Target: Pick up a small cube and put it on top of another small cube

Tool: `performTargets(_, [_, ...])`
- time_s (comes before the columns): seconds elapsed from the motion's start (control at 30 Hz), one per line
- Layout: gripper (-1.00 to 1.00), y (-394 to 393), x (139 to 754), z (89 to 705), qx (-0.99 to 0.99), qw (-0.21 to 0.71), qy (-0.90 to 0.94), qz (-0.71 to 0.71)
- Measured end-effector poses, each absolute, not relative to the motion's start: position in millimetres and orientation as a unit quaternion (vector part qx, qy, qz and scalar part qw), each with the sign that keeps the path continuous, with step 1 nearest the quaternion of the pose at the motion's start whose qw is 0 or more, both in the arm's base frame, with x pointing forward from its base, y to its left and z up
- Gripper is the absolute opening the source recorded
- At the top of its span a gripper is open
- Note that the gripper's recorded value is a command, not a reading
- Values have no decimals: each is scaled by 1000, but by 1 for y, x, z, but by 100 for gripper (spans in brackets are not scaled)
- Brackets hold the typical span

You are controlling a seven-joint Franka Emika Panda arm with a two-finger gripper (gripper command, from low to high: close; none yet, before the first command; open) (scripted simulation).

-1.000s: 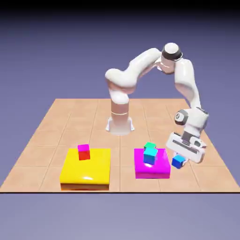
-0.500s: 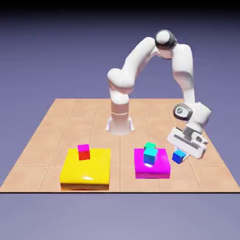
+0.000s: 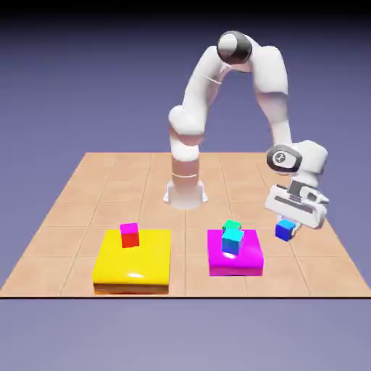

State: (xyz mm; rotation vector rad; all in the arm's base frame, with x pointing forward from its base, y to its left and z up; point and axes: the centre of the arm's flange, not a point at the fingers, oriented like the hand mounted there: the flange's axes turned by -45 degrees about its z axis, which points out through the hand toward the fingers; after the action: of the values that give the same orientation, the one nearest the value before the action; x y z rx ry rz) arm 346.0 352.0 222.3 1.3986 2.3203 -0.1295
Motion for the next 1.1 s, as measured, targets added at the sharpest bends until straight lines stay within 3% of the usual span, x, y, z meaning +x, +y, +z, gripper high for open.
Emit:
performTargets(0.57, [-100,272,426,331,889,87,450,0])
performTargets(1.1, [-100,164,472,331,990,-36,-13,-139])
